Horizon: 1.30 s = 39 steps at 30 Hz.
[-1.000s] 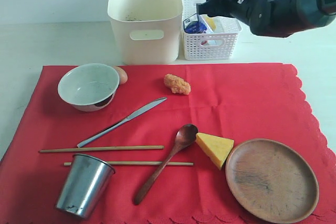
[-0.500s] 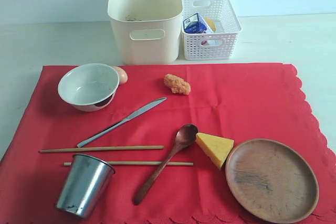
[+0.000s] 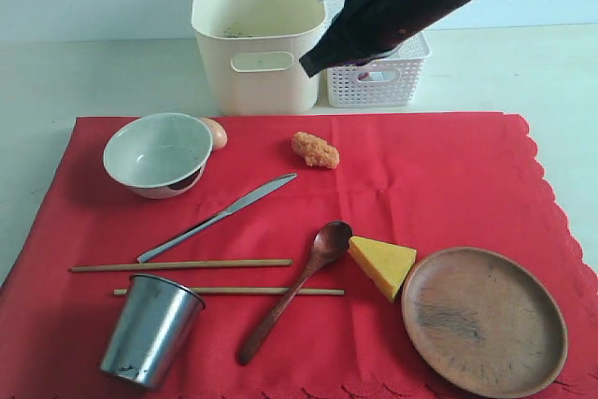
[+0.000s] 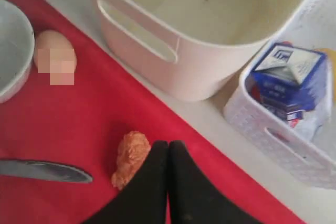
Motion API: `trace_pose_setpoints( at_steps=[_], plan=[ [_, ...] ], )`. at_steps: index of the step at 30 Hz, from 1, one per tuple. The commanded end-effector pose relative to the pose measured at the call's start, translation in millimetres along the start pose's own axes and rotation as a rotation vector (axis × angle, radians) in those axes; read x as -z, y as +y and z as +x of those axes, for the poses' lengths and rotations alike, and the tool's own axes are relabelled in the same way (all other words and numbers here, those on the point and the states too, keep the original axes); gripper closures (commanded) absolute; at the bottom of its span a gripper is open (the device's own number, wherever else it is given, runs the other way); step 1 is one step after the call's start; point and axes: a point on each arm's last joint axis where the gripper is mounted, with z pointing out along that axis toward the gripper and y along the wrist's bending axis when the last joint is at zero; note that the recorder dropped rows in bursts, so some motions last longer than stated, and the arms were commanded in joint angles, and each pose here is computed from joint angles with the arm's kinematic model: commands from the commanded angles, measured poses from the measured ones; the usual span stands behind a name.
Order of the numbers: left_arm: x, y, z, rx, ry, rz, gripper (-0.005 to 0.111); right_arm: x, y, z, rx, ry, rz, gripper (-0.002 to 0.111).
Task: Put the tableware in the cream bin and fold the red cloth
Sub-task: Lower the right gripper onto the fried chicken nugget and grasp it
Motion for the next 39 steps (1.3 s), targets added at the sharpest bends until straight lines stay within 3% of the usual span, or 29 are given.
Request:
trace_pose_setpoints(
  at_steps=[1, 6, 12, 17, 21, 39],
  plan=[
    [0, 0.0, 0, 0.004, -0.006, 0.001, 0.104, -25, 2, 12, -0.026, 0.056, -0.016, 0.107],
    [0, 0.0, 0, 0.004, -0.006, 0.001, 0.104, -40, 2, 16, -0.092, 0.049, -0.005, 0.09],
    [0, 0.0, 0, 0.004, -0.006, 0.001, 0.104, -58, 16, 25, -0.048, 0.11, -0.041, 0.06],
    [0, 0.0, 0, 0.004, -0.006, 0.001, 0.104, -75, 30, 25, 0.007, 0.164, -0.081, 0.047],
    [0, 0.0, 0, 0.004, -0.006, 0.001, 0.104, -87, 31, 25, 0.017, 0.172, -0.083, 0.042],
    [0, 0.0, 0, 0.004, -0.006, 0.001, 0.104, -112, 24, 32, 0.129, 0.211, -0.041, 0.042]
  ],
)
